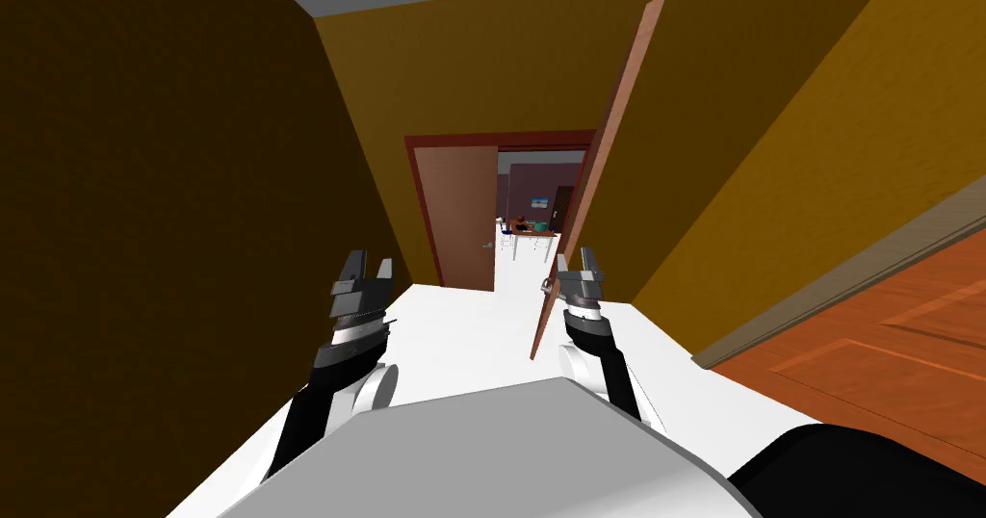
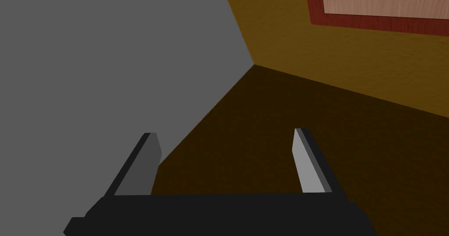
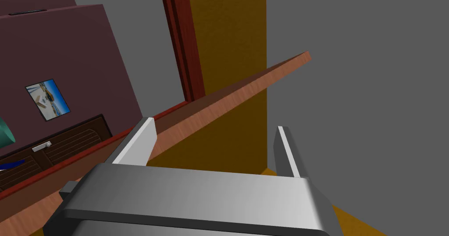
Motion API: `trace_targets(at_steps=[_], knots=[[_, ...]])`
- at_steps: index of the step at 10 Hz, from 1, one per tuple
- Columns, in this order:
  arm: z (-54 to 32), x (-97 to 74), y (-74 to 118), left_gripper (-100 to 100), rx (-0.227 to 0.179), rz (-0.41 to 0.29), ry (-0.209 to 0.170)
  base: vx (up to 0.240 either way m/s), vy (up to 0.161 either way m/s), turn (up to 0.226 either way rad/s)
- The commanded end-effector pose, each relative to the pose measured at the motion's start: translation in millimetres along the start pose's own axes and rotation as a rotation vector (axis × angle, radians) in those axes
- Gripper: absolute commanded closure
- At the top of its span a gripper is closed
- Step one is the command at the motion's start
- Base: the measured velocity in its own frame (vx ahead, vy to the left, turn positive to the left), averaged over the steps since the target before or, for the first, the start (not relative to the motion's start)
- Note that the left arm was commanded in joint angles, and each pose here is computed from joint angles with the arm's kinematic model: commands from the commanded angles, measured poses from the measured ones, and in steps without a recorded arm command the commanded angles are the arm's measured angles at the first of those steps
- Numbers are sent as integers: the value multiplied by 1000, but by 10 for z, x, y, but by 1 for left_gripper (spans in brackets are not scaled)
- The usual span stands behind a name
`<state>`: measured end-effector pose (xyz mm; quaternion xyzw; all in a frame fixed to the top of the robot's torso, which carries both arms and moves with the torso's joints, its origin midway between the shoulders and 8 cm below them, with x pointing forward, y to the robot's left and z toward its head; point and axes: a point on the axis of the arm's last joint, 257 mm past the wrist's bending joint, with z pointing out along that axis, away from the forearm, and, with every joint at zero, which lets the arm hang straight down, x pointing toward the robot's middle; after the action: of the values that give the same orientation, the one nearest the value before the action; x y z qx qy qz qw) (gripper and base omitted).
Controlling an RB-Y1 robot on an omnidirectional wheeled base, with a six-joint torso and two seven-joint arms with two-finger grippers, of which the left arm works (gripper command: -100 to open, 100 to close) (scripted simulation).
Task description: Pull the door open
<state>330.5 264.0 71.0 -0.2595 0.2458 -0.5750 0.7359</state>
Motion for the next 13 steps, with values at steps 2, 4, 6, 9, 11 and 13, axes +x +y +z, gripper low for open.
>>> trace_targets(at_steps=[2,4,6,9,11,13], knots=[[-34,79,172,-100,-23,-10,22,64,-43,-47],[-71,153,342,-100,-46,-19,42,182,-1,-47],[-98,202,454,-100,-61,-26,55,146,-8,-28],[-145,276,628,-100,-85,-35,73,82,-22,-30],[-184,333,764,-100,-105,-42,87,78,-21,-32],[-226,390,899,-100,-124,-48,101,97,-3,-29]])
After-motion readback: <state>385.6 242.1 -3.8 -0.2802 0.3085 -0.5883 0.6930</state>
